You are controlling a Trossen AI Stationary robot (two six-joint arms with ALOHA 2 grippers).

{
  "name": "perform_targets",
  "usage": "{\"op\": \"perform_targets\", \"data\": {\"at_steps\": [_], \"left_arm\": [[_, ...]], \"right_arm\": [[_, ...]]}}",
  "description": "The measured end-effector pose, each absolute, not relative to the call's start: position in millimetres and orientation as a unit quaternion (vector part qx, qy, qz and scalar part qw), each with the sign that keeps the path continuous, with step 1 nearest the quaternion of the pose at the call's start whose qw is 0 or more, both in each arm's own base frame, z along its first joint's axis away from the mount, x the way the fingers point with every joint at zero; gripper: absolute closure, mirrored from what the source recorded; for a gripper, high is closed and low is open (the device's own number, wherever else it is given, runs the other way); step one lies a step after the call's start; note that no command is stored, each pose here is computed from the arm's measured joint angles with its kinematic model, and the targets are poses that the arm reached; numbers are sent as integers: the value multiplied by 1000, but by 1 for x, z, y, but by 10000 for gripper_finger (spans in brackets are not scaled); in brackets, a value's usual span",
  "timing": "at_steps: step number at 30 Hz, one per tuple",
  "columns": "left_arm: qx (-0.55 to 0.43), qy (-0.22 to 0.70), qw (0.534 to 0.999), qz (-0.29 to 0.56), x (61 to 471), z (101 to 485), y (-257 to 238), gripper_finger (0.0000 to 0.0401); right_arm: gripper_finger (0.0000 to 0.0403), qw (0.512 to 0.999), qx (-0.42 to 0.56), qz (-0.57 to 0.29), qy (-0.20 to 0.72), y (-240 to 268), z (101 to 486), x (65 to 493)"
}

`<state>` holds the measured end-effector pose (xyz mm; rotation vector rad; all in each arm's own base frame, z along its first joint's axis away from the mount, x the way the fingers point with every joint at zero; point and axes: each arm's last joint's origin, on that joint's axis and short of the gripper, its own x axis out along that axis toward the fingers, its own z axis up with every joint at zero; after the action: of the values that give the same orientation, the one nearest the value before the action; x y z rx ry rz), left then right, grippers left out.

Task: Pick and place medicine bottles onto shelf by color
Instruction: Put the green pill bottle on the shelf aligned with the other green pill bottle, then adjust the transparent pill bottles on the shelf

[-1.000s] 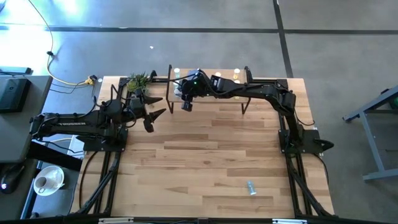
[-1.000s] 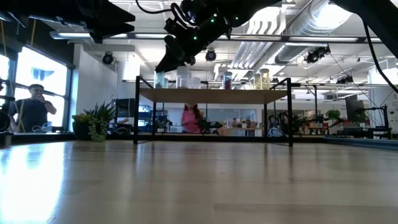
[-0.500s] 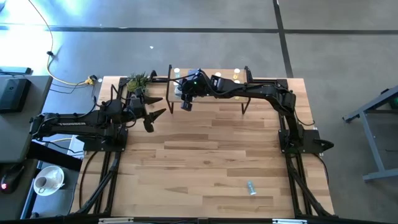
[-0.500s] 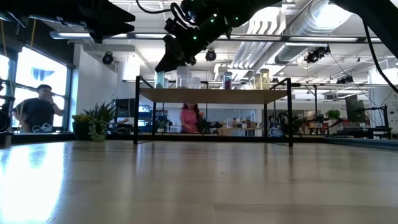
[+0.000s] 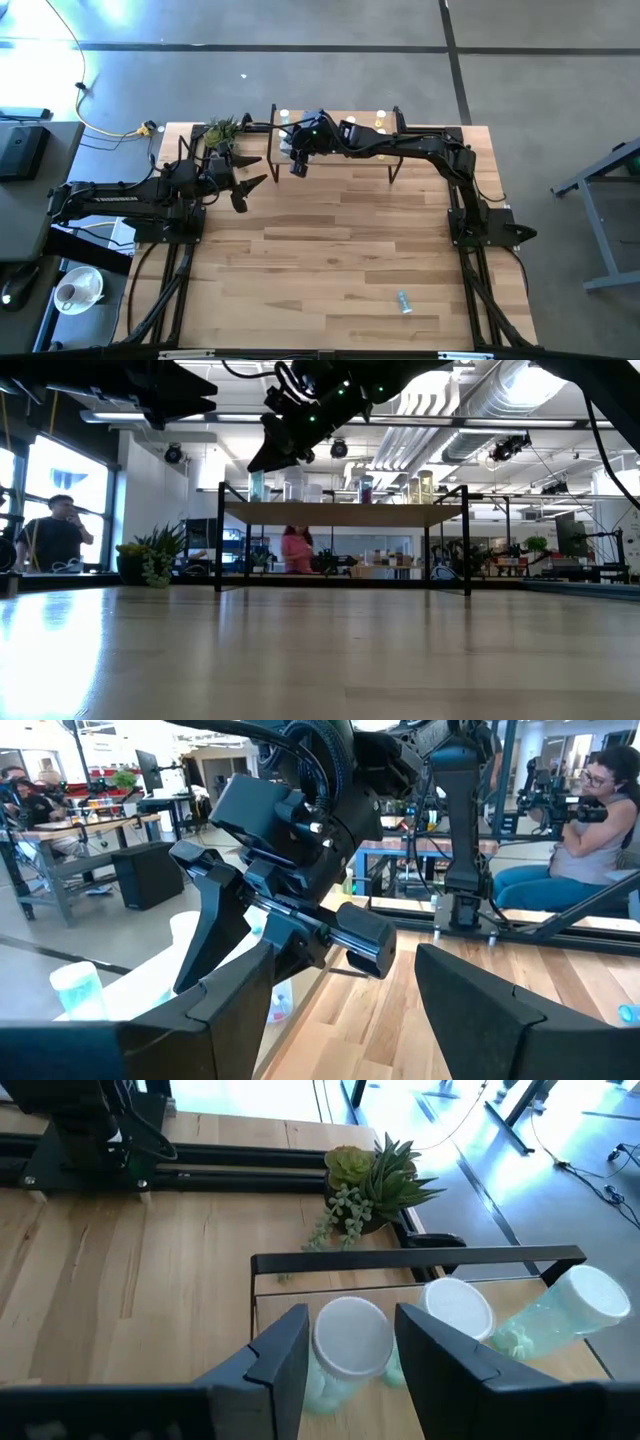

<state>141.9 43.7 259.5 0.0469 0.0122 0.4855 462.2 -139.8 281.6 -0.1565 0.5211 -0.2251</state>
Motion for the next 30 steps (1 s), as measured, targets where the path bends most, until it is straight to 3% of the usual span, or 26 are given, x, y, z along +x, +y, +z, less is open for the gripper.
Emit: {"op": "perform_targets", "data": {"at_steps": [11, 30], "left_arm": [[23, 8, 970, 240, 142, 259, 44, 167], [23, 12, 970, 240, 142, 258, 44, 167]], "right_arm": [[260, 962, -73, -115, 238, -137, 302, 454], [261, 949, -23, -110, 294, -108, 373, 383]]}}
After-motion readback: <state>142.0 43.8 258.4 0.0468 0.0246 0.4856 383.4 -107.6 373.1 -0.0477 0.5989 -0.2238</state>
